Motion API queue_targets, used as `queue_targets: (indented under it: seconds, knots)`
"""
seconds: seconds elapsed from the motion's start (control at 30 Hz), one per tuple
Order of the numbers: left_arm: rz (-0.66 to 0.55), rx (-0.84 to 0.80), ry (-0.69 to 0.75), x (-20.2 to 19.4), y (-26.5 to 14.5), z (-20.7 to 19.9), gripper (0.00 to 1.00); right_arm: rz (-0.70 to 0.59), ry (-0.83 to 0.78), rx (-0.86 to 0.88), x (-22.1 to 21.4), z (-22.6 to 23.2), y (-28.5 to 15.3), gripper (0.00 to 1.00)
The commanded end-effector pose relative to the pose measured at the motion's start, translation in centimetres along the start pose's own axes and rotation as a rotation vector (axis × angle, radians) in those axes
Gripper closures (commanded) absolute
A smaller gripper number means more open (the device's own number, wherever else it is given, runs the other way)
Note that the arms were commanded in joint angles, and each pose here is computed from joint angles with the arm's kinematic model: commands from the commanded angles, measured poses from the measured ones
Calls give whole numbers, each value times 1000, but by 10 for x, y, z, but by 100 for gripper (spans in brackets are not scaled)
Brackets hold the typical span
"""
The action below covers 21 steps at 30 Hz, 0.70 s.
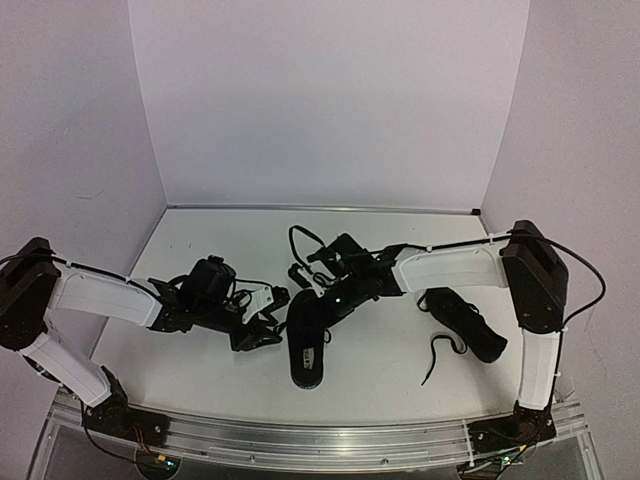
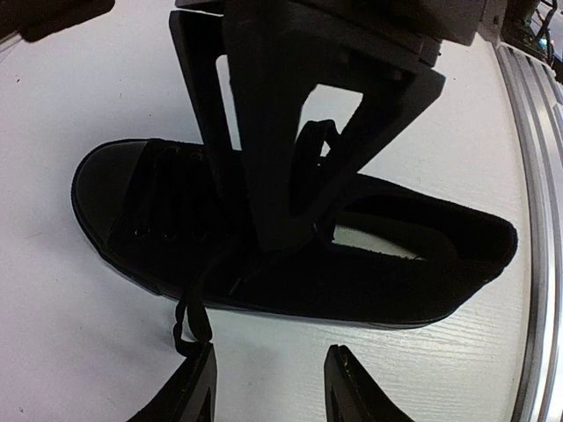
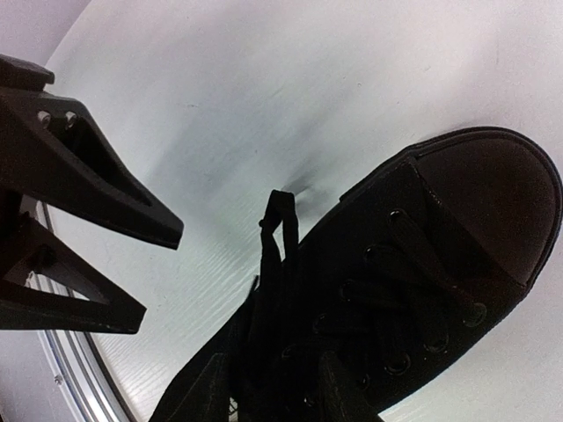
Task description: Tie the shoes
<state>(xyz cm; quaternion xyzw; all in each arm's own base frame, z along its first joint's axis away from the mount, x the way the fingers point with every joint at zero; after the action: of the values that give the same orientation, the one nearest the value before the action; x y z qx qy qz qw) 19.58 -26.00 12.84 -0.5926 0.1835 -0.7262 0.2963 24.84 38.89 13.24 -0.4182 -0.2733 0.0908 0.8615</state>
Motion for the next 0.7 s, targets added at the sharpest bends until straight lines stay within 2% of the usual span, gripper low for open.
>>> queue_targets:
  seconds: [0.0, 0.23, 0.4, 0.67]
  knots:
    - [-32, -29, 6, 1, 4, -5, 58, -10, -39, -23, 8, 4, 2, 68]
    - [12, -86, 17, -5, 14, -15, 66, -29, -11, -47, 12, 0, 1, 75]
    - [31, -63, 22, -7, 20, -15, 65, -42, 8, -10, 17, 1, -6, 77]
    - [27, -2, 33, -7, 27, -7, 65, -46, 53, 35, 21, -7, -12, 88]
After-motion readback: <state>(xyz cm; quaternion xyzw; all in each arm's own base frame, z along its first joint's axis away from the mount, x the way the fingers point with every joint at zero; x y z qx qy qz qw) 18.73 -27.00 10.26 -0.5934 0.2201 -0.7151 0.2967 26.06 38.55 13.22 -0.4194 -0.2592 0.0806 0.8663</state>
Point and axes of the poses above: each gripper's point midway between its finger pads, its own y axis out along the fingers, its own z axis along the line the jaws close on, x = y × z, the point moved 8 cm from there along -y, back along the fingers, and after that the axes turned 15 degrees about y, right-handed, at the moved point
